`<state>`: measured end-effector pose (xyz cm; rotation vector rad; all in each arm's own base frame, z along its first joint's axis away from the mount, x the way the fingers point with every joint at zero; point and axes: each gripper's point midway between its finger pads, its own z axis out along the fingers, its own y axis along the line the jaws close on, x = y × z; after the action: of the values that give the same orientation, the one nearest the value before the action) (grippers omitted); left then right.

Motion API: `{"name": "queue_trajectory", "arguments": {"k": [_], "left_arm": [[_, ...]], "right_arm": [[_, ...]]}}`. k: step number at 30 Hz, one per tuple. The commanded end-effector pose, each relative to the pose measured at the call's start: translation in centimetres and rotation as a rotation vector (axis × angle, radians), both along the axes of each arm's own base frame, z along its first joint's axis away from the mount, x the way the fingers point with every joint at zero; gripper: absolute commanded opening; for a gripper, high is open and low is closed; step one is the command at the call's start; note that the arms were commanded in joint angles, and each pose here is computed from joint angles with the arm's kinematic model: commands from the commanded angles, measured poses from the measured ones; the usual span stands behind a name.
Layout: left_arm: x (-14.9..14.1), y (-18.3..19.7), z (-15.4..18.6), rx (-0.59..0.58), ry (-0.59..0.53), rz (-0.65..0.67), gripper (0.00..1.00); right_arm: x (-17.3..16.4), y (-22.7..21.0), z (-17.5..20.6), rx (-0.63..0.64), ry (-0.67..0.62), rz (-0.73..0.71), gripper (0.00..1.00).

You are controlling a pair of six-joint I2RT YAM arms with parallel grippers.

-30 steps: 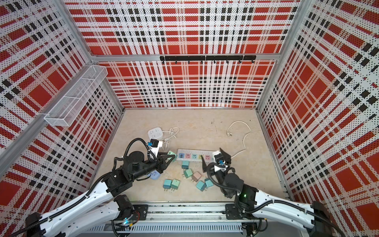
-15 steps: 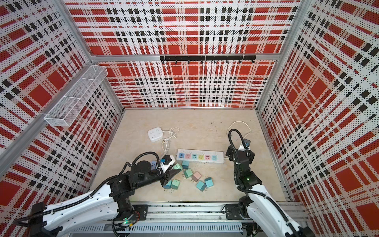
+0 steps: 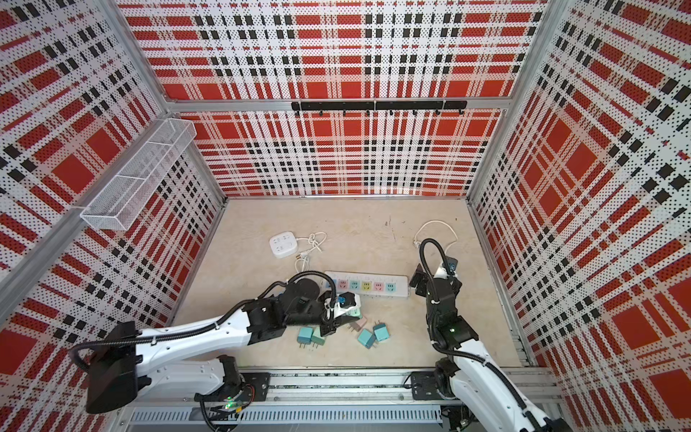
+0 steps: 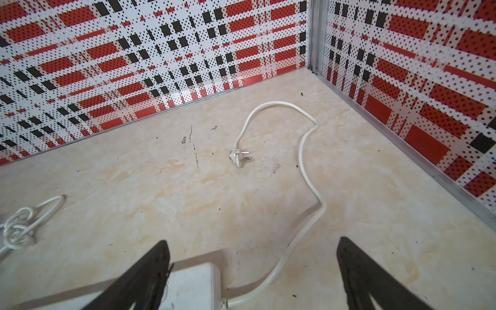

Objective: Insert plugs into power strip
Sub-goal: Pick up the plug from the middle-right of the table, then insert the plug into the socket.

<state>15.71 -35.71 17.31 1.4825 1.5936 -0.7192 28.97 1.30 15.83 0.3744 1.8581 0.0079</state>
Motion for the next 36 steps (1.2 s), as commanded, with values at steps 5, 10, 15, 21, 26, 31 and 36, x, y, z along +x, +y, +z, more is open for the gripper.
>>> {"name": "queue_trajectory", "arguments": {"k": [5, 10, 15, 21, 26, 31, 36], "left_arm": [[3.7, -3.4, 1.2, -0.061, -0.020, -0.121, 0.00], [6.2, -5.4, 0.3, -0.058, -0.011, -0.165, 0.00], [8.2, -7.5, -1.2, -0.002, -0.019, -0.191, 0.00], [9.2, -9.2, -3.3, 0.072, -0.017, -0.237, 0.00], [10.5, -10.1, -5.1, 0.142, -0.013, -0.240, 0.00], [11.6, -10.6, -6.1, 0.160, -0.023, -0.244, 0.00], [12.5, -11.1, -7.1, 0.168, -0.008, -0.252, 0.00]], "right_arm": [[1.6, -0.7, -1.0, 0.099, 0.040, 0.004, 1.00], [1.9, -1.6, -1.6, 0.174, 0.049, -0.004, 1.00], [1.7, -1.8, -1.4, 0.179, 0.030, -0.010, 1.00], [1.8, -1.8, -1.4, 0.182, 0.029, -0.006, 1.00], [1.6, -2.1, -1.5, 0.195, 0.028, -0.015, 1.00], [1.4, -3.0, -2.0, 0.248, 0.029, -0.035, 1.00], [1.3, -3.2, -2.1, 0.262, 0.026, -0.037, 1.00]]}}
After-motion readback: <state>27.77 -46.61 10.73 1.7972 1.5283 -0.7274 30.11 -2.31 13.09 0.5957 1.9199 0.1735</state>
